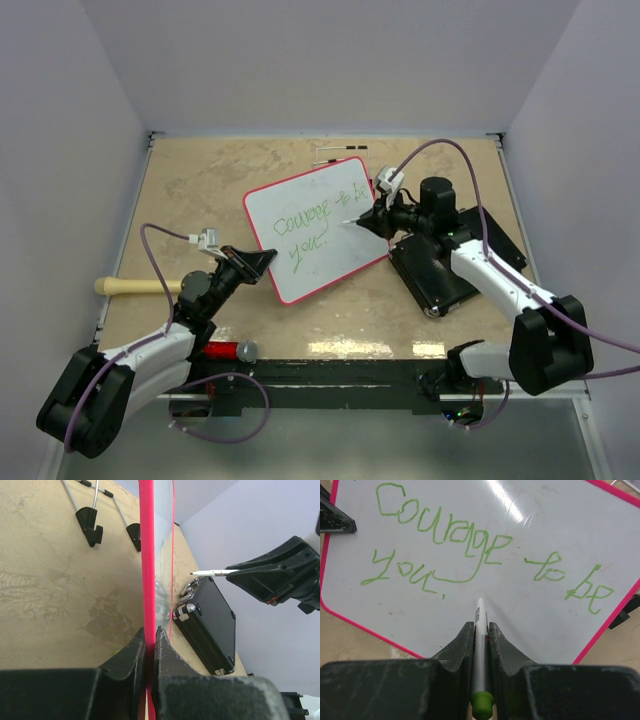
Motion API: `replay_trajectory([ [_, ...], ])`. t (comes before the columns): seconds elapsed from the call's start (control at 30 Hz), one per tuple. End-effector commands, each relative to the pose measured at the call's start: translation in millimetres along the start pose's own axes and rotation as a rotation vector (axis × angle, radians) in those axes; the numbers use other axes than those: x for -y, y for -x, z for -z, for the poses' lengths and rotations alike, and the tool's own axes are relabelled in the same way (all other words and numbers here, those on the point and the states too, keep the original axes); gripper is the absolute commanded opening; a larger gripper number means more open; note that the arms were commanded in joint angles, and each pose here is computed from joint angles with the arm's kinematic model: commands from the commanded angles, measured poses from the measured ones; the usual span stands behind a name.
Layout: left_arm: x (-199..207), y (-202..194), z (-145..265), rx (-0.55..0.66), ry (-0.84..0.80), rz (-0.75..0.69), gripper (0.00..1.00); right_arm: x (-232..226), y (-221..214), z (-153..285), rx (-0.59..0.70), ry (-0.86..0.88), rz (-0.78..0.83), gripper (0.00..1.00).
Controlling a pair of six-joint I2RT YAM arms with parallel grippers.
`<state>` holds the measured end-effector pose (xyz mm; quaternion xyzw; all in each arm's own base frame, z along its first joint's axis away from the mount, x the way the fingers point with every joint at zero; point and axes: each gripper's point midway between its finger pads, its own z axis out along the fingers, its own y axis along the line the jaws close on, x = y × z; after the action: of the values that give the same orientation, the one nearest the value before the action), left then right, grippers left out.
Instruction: Write a sentence on the whiteboard
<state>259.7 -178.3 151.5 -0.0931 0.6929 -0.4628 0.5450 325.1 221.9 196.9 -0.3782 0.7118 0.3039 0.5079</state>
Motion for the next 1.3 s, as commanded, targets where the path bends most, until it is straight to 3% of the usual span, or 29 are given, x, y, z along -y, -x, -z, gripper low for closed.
replay_trajectory([
  [0.0, -2, -23, 12, -0.078, -0.046, -0.075, 0.00, 3, 16, -13, 0.027, -0.008, 0.006, 0.00],
  [0.7, -2, -25, 12, -0.084, -0.050, -0.073, 0.00, 19, 5, -33, -0.023, -0.099, -0.001, 0.00],
  [1.0, -2, -25, 12, -0.085, -0.054, -0.075, 0.00, 2, 12, -40, 0.003, -0.030, 0.018, 0.00],
  [1.27, -2, -25, 11, -0.085, -0.054, -0.075, 0.00, -17, -2, -44, -0.064, 0.085, 0.024, 0.00],
])
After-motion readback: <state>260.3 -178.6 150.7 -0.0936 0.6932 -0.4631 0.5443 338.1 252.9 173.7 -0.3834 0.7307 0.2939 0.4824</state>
